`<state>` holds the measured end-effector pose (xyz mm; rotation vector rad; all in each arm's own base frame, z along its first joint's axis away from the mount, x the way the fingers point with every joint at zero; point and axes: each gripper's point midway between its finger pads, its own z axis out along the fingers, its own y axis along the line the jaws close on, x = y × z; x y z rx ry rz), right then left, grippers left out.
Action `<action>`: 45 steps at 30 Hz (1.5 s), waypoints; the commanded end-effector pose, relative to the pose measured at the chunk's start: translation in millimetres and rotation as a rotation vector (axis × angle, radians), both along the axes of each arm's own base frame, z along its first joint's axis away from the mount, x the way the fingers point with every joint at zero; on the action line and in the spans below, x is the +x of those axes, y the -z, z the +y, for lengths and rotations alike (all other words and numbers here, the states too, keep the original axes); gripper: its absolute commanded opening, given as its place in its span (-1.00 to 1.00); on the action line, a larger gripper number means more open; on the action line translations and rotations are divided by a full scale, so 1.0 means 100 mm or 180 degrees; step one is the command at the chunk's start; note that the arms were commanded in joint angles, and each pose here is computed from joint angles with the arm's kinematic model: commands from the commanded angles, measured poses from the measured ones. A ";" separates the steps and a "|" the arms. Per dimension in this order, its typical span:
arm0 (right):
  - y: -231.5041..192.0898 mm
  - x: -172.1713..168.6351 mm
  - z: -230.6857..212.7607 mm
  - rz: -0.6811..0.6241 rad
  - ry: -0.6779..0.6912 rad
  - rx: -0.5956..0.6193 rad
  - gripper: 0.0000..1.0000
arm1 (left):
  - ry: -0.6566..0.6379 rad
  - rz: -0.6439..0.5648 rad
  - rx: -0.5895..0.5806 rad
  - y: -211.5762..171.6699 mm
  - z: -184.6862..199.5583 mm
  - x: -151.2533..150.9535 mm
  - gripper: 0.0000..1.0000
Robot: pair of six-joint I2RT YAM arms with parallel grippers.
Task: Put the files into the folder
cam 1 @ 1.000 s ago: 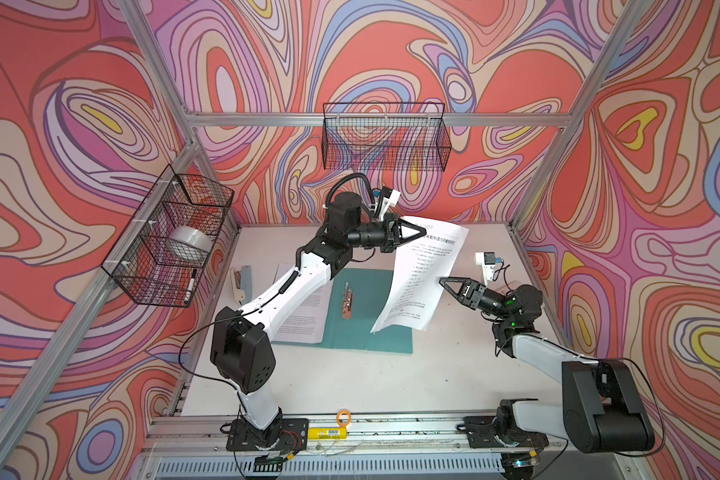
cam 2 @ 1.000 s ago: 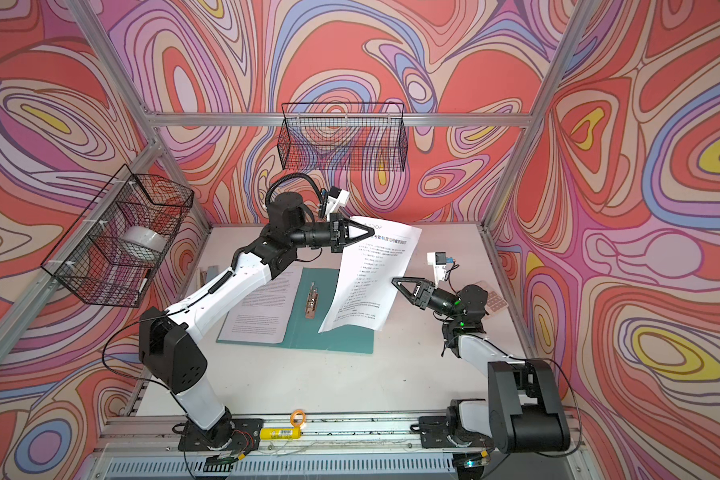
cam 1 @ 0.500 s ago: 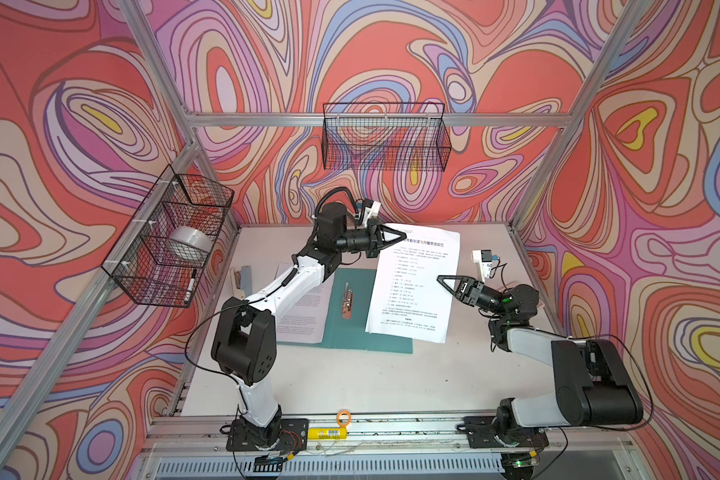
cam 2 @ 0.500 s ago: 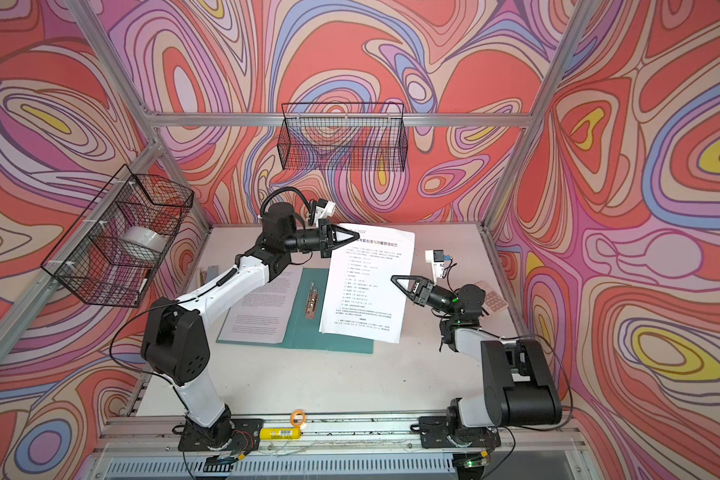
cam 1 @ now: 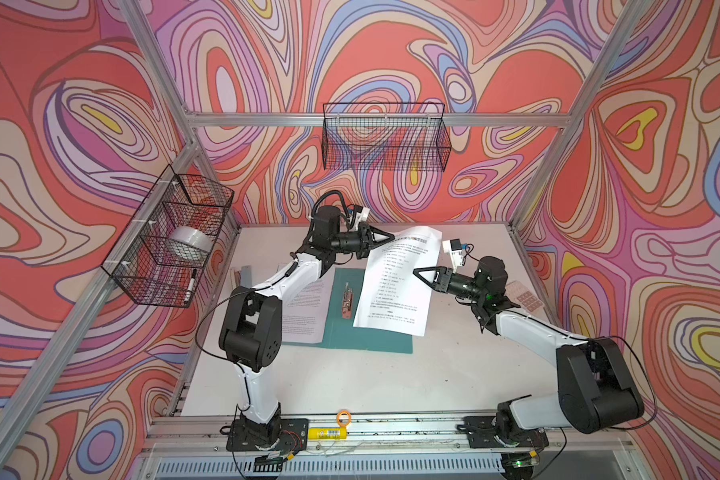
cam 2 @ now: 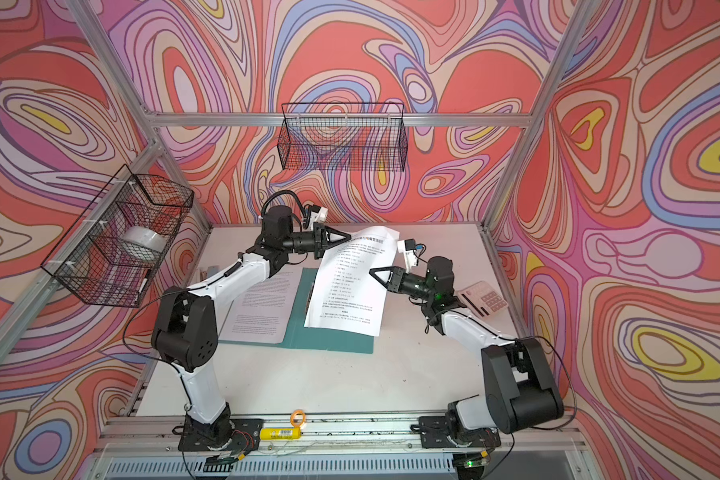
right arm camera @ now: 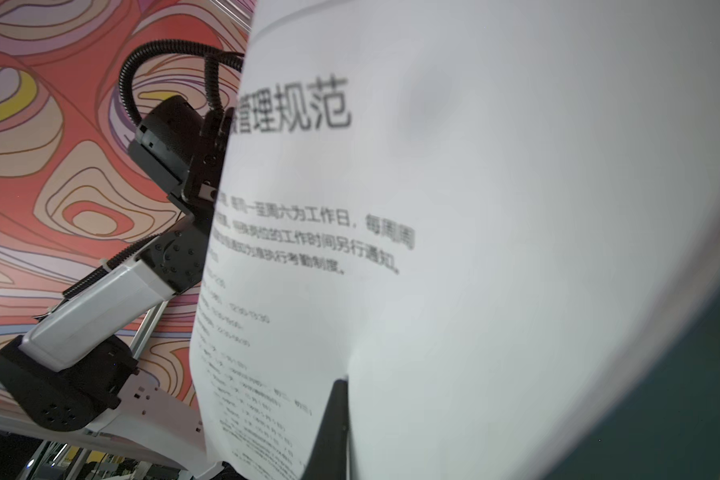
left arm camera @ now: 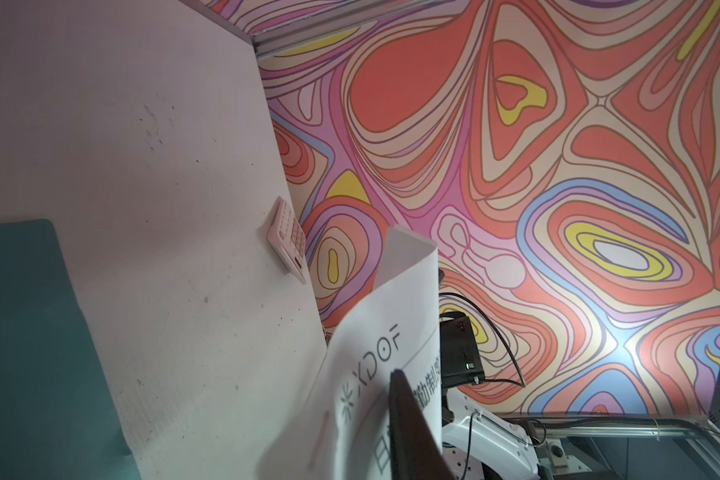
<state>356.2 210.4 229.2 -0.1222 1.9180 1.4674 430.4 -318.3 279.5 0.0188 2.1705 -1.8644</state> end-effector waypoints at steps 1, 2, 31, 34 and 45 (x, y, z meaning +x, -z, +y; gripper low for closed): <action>0.79 0.12 -0.05 0.0802 0.0337 -0.0417 -1.00 | -0.0020 0.0058 0.0087 0.27 0.02 0.11 -0.53; 0.89 0.15 -0.04 0.0897 0.0380 -0.0424 -1.00 | -0.0031 0.0098 0.0104 0.34 0.02 0.14 -0.53; 1.63 0.44 0.43 0.1377 0.0210 -0.0331 -1.00 | -0.0268 0.0308 0.0642 1.28 0.38 0.48 -0.30; 1.50 0.44 0.47 0.1290 0.0142 -0.0273 -1.00 | -0.0367 0.0297 0.1075 1.45 0.49 0.52 -0.24; 1.64 0.42 0.49 0.1295 0.0052 -0.0381 -1.00 | -0.0535 0.0370 0.2356 2.21 0.96 0.66 -0.07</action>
